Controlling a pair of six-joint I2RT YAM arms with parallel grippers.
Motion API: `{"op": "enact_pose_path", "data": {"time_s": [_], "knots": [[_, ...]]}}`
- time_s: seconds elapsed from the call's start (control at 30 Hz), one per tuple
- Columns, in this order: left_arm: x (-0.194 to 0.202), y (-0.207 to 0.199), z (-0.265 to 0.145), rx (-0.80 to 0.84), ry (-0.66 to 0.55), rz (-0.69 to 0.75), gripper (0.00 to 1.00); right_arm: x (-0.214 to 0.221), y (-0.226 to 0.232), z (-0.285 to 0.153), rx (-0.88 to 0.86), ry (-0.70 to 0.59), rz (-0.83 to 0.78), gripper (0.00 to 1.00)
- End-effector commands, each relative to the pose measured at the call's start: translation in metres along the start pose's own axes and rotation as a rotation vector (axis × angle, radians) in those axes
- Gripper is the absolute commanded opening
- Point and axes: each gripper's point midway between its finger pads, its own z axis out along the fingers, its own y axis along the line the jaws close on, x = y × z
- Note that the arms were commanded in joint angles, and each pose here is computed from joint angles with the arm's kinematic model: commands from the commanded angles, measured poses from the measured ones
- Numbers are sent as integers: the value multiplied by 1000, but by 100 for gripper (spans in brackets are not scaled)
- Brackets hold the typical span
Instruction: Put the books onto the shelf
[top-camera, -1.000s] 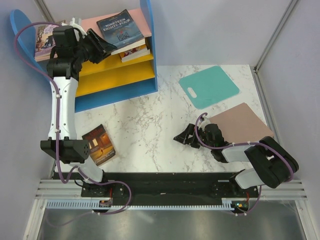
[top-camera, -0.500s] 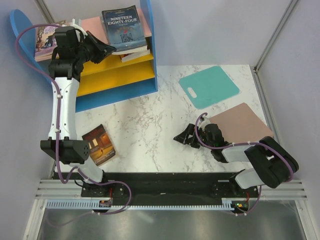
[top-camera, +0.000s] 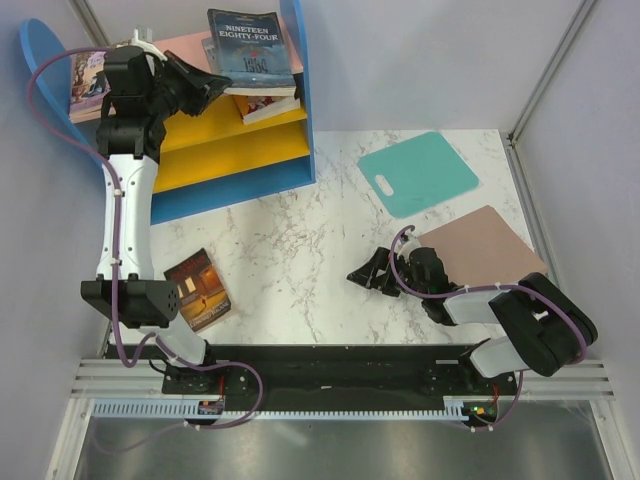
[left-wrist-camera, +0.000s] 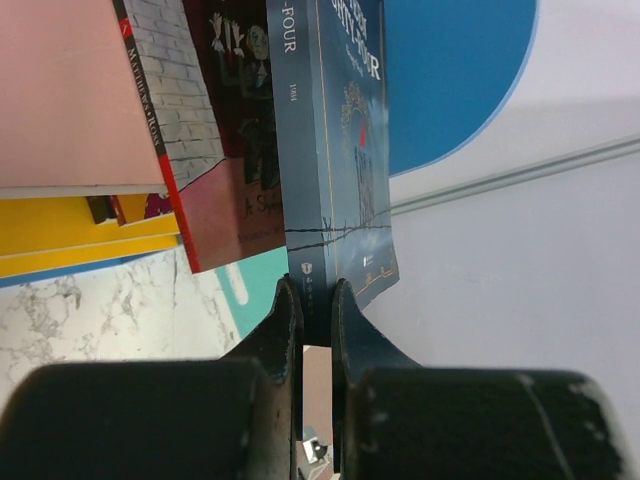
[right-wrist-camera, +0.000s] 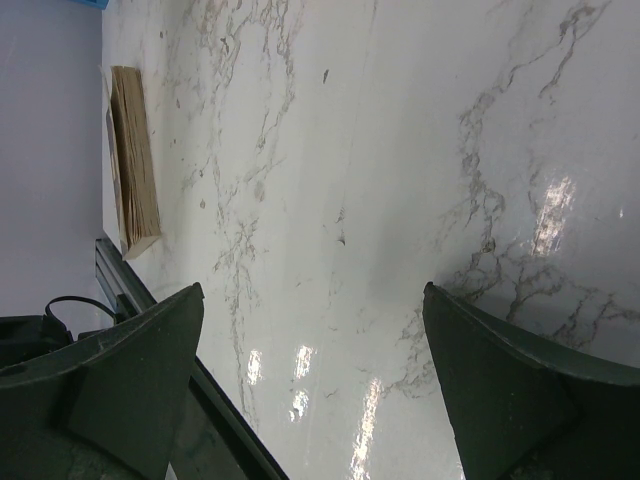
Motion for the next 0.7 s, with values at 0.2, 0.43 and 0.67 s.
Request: {"op": "enact_pose_path", "data": {"time_s": [0.2, 0.43, 0.67], "knots": [[-53, -45, -17, 230, -166, -67, 2, 8, -4, 1, 7, 30, -2, 98], [-53, -31, -6, 250, -146, -114, 2, 8, -4, 1, 4, 32, -2, 98], [-50, -25, -2, 256, -138, -136, 2, 8, -4, 2, 4, 32, -1, 98]]}}
